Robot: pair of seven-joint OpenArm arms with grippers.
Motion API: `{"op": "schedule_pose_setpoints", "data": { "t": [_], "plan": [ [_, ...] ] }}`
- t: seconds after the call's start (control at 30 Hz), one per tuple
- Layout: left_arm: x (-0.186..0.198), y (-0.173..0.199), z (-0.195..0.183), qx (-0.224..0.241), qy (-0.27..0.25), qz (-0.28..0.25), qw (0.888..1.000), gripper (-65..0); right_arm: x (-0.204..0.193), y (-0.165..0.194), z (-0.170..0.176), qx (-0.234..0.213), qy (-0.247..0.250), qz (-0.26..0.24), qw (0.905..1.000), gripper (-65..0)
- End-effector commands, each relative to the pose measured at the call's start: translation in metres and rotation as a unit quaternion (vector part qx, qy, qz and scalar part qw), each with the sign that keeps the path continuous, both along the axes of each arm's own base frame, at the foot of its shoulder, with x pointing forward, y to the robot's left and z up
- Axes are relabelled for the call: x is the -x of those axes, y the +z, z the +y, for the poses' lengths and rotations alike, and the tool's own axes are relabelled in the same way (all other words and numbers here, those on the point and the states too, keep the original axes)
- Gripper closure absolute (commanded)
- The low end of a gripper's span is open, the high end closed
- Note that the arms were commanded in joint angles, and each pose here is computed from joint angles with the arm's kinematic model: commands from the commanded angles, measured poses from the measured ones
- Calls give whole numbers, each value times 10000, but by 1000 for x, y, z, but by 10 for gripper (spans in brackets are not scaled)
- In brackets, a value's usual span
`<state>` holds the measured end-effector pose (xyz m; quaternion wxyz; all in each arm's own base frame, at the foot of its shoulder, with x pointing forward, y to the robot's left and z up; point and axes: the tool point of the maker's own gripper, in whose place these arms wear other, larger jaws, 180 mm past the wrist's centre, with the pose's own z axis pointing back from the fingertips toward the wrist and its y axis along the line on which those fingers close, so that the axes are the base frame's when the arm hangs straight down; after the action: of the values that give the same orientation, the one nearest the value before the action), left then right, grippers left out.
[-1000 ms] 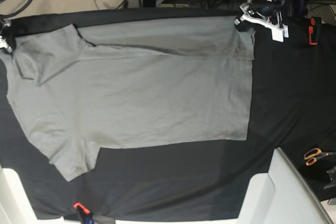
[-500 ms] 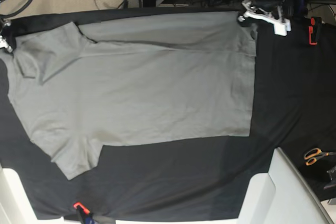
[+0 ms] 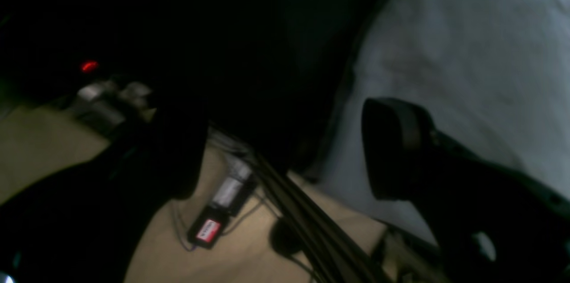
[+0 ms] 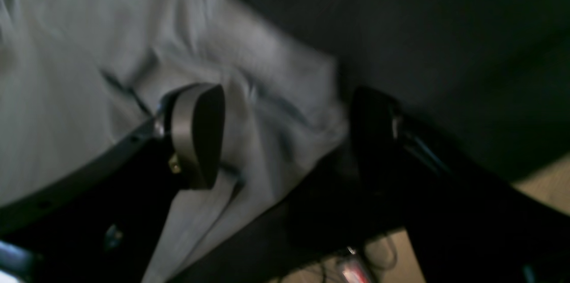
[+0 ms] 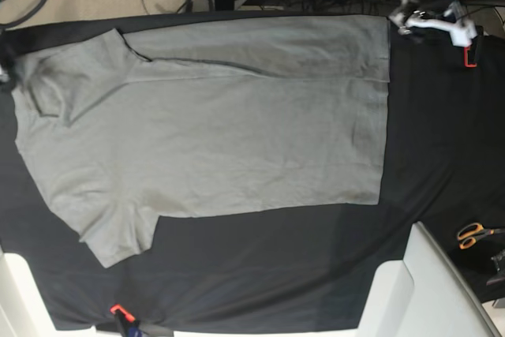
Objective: Fold the T-shirt properly
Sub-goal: 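Release the hem with left gripper and raise it away, then grasp the shirt near the collar and shoulder with right gripper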
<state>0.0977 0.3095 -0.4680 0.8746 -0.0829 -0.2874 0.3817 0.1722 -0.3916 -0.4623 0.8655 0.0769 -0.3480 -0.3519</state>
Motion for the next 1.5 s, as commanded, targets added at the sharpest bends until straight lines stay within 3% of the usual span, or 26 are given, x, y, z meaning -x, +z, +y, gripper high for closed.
{"op": "schedule_pose_setpoints", "data": {
  "t": [0.0, 0.13, 0.2, 0.33, 0.4, 0.5, 0.53, 0.57, 0.6, 0.97, 1.07, 1.27, 1.47],
  "plan": [
    [5, 15, 29, -320, 230, -112, 9992, -527, -5, 26, -23, 411, -29, -233, 9989, -425],
    [17, 60, 93, -1027, 943, -472, 9891, -527, -4, 63, -37, 1062, 101, -335, 9937, -425],
    [14, 88, 108, -1356, 982, -718, 9833, -520, -8, 76, -32, 1302, 338, -352, 9903, -425],
    [-15, 121, 84, -1575, 368, -1061, 9811, -482, -28, 72, 28, 1391, 1714, -250, 9750, -405],
    [-36, 116, 49, -1297, -169, -1089, 9854, -372, -38, 62, 57, 1264, 2204, -210, 9670, -303],
    [-55, 97, 4, -797, -673, -1064, 9888, -142, -45, 47, 95, 956, 2584, -212, 9611, -47],
    [-59, 91, -10, -662, -815, -1056, 9889, -41, -45, 43, 102, 873, 2606, -212, 9613, 0],
    [-60, 86, -20, -539, -908, -1032, 9890, 0, -45, 40, 107, 805, 2604, -219, 9619, -5],
    [-62, 82, -28, -444, -965, -1016, 9891, 0, -44, 38, 111, 746, 2590, -226, 9627, -27],
    [-60, 62, -36, -212, -924, -871, 9917, 0, -11, 5, 146, 107, 2680, 318, 9628, -5],
    [-57, 57, -35, -177, -885, -804, 9927, 0, -10, -8, 159, -120, 2818, 418, 9585, -5],
    [-57, 58, -33, -194, -864, -805, 9928, 0, -23, -25, 174, -536, 2797, 425, 9577, -6],
    [-56, 58, -33, -199, -858, -798, 9929, 0, -43, -22, 185, -573, 2994, 310, 9519, -6]
  ]
}}
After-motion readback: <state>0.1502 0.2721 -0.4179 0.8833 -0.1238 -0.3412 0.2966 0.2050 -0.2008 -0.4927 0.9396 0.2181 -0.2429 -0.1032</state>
